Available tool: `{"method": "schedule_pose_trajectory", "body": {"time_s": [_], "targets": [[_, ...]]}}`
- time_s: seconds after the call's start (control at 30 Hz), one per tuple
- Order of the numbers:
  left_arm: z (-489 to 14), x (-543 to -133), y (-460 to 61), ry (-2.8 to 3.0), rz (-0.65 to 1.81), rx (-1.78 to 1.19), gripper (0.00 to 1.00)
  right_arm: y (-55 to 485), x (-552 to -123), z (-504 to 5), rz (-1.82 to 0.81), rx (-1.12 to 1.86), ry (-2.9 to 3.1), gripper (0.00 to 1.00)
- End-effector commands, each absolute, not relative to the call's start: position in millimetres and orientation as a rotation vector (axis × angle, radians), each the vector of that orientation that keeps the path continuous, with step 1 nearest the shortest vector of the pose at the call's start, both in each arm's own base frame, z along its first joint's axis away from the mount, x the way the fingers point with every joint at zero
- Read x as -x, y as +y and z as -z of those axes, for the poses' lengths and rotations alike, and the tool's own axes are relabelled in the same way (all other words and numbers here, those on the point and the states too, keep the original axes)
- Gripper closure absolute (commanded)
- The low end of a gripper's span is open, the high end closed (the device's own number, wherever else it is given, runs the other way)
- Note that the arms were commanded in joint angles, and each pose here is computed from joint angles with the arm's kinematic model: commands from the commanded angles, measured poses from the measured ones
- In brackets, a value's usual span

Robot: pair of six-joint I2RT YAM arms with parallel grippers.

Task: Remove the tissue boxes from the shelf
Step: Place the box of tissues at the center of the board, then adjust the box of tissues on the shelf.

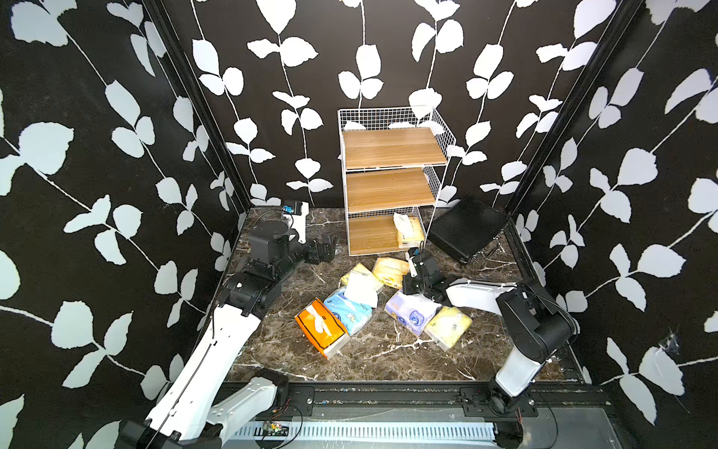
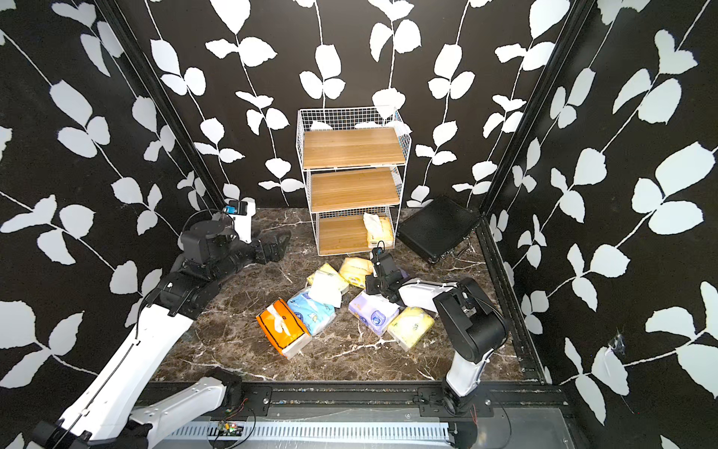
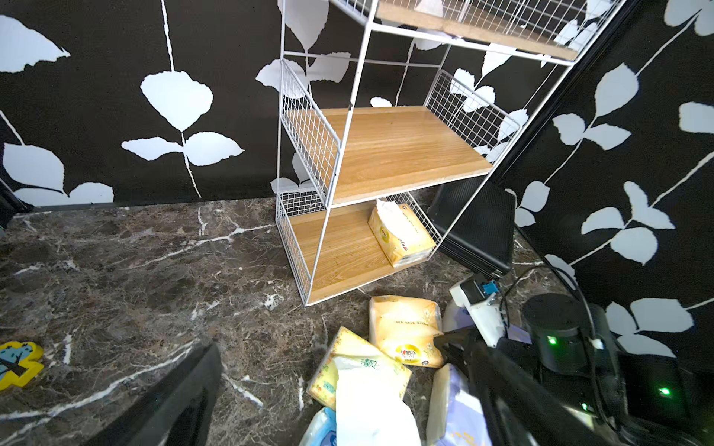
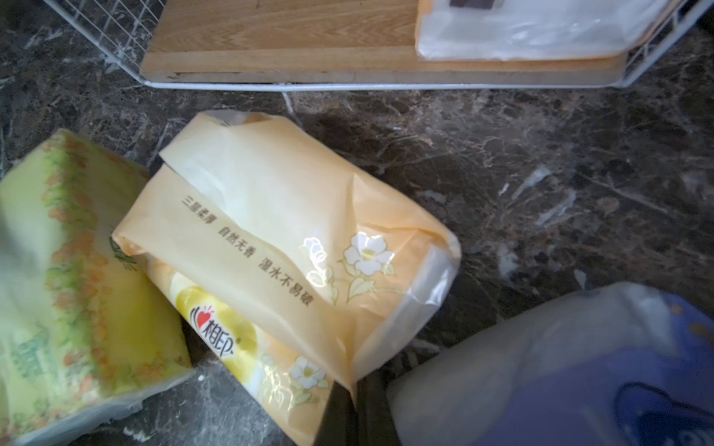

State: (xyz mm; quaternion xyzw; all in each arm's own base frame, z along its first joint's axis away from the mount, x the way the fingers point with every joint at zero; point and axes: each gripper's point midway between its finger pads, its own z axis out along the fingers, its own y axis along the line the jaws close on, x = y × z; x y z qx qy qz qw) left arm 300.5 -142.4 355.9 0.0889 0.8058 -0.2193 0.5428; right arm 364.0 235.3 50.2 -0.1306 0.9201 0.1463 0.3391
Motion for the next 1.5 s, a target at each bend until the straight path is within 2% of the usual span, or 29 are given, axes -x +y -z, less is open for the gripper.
{"method": "schedule_pose_trajectory", "body": {"time_s": [0.0, 0.03, 0.07, 0.17, 0.3, 0.4, 0.53, 0.67, 0.9, 1.17, 1.47], "targets": [[-338, -284, -141, 1.967, 0.562, -0.172, 0.01, 233, -356, -62, -0.371, 0.366, 2.381, 0.56], [-336, -280, -140, 1.965, 0.566, -0.171, 0.01, 234, -356, -69, -0.378, 0.367, 2.368, 0.45], [-336, -276, -139, 1.959, 0.564, -0.174, 0.01, 234, -358, -78, -0.382, 0.364, 2.353, 0.4], [-329, -269, -132, 1.988, 0.529, -0.179, 0.01, 234, -360, -107, -0.395, 0.351, 2.302, 0.34], [-323, -265, -131, 1.989, 0.512, -0.199, 0.01, 226, -363, -142, -0.413, 0.274, 2.219, 0.31], [-328, -268, -136, 1.975, 0.511, -0.245, 0.01, 224, -366, -168, -0.522, 0.184, 2.136, 0.3], [-334, -284, -142, 1.96, 0.433, -0.343, 0.01, 215, -381, -190, -0.664, -0.033, 2.073, 0.31], [-324, -306, -145, 1.986, 0.297, -0.458, 0.01, 228, -395, -205, -0.818, -0.097, 1.991, 0.32], [-288, -316, -174, 1.986, 0.362, -0.637, 0.01, 235, -426, -188, -0.792, -0.194, 2.002, 0.33], [-282, -312, -169, 1.974, 0.373, -0.591, 0.01, 231, -454, -145, -0.697, -0.295, 2.032, 0.33], [-279, -318, -162, 2.015, 0.343, -0.532, 0.01, 228, -481, -129, -0.574, -0.338, 2.034, 0.31]]}}
